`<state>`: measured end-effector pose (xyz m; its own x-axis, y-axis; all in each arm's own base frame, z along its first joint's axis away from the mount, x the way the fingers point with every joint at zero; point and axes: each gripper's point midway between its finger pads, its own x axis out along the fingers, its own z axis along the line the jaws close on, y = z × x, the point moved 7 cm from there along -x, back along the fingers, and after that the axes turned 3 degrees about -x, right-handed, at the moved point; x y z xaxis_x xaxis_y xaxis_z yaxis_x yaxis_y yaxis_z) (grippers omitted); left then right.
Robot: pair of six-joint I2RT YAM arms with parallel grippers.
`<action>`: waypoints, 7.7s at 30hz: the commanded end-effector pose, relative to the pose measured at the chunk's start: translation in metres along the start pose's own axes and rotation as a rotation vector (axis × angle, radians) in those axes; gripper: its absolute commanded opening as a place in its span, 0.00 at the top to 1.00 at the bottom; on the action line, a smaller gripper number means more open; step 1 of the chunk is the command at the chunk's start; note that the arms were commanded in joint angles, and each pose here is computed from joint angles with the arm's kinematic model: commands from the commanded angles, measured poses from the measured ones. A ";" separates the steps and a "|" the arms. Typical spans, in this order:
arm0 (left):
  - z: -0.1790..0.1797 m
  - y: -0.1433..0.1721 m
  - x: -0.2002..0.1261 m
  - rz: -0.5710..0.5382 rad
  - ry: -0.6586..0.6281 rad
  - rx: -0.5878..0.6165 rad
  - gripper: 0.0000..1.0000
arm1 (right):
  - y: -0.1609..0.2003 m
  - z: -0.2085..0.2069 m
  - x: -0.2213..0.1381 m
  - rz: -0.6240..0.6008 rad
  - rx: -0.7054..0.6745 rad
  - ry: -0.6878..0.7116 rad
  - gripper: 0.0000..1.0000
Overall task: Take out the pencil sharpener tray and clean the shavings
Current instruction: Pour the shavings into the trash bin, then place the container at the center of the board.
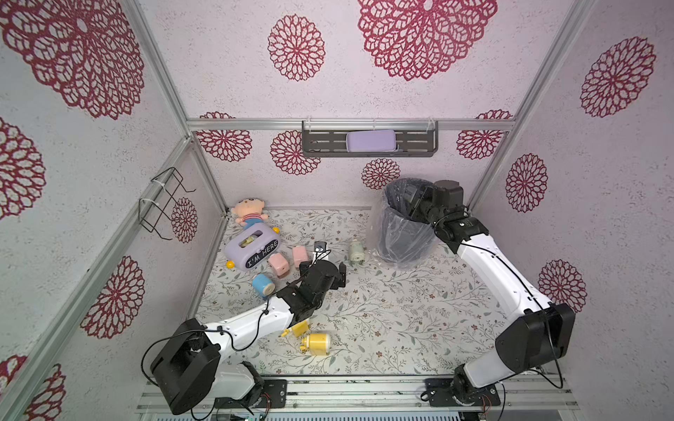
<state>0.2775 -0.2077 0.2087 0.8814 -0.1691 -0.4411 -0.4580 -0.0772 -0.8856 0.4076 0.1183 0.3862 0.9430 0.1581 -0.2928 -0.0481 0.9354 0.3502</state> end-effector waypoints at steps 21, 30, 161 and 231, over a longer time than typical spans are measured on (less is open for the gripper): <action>-0.008 -0.013 -0.022 -0.086 0.082 -0.013 0.03 | 0.002 0.012 -0.013 0.066 0.044 -0.076 0.63; -0.012 -0.012 -0.025 -0.094 0.105 -0.004 0.03 | -0.016 -0.018 -0.017 0.038 0.064 -0.033 0.62; 0.048 -0.017 -0.008 -0.059 0.090 -0.190 0.03 | 0.029 -0.324 -0.069 0.267 -1.875 -0.031 0.57; 0.068 -0.053 -0.053 -0.121 -0.029 -0.258 0.03 | 0.034 -0.237 -0.076 0.207 -1.844 0.302 0.01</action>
<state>0.2623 -0.1336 0.2648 0.9378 -0.1634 -0.3063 -0.3441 -0.3210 -0.8824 0.2720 0.2398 0.2130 0.8433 0.2320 -0.4848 -0.5034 0.0250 -0.8637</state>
